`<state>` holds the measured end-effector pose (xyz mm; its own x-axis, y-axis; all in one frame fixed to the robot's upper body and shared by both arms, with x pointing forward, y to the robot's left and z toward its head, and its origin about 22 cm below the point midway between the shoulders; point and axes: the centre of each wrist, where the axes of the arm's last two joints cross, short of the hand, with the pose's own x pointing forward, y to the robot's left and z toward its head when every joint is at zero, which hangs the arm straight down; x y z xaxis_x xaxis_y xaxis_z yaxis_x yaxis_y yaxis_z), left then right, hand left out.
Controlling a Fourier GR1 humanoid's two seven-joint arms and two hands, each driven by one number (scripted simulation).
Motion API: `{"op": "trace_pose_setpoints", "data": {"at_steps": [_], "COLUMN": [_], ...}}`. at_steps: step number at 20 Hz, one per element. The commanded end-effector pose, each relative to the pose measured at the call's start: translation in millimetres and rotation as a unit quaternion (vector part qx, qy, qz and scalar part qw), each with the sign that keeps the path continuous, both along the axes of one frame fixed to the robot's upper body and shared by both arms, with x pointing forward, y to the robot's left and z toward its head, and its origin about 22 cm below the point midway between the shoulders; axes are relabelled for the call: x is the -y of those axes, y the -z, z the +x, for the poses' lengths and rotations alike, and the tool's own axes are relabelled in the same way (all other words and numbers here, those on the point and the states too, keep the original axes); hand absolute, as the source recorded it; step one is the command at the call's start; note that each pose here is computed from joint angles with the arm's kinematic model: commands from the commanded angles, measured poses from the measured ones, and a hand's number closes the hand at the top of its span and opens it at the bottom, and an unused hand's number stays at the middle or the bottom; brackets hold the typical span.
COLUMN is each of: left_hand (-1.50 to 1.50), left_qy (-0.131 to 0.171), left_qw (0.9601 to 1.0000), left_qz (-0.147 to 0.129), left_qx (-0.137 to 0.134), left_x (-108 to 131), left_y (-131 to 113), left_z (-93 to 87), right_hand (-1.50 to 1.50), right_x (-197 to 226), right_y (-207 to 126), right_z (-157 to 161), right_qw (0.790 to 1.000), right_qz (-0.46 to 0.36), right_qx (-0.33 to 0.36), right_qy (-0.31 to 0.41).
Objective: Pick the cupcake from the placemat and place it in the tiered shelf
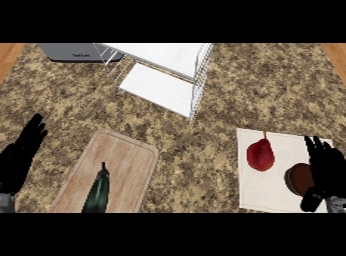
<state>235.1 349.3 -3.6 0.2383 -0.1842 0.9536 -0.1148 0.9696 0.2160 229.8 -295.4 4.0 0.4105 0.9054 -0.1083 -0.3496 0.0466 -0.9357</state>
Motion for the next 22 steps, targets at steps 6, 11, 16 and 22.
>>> {"op": "trace_pose_setpoints", "data": {"at_steps": [6,11,16,22], "left_hand": [0.0,0.0,0.0,0.0], "left_qy": [0.003,0.007,0.0,0.002], "left_qw": [0.9999,0.9999,1.0,1.0], "left_qz": [-0.009,0.0,-0.001,-0.002], "left_qx": [-0.009,0.008,0.0,-0.006], "left_x": [-2.5,-7.3,-18.0,-5.9], "left_y": [4.4,-13.6,-17.6,-8.6], "left_z": [-22.1,18.9,-5.0,3.1], "right_hand": [1.5,1.5,1.5,1.5], "right_x": [19.6,9.6,29.7,15.3], "right_y": [26.1,18.6,27.6,-6.1], "right_z": [-11.2,17.3,1.7,-17.0], "right_qw": [1.0,1.0,0.999,0.995], "right_qz": [0.02,0.004,-0.025,-0.025], "right_qx": [-0.016,-0.008,0.003,0.07], "right_qy": [0.012,-0.018,-0.033,-0.06]}}
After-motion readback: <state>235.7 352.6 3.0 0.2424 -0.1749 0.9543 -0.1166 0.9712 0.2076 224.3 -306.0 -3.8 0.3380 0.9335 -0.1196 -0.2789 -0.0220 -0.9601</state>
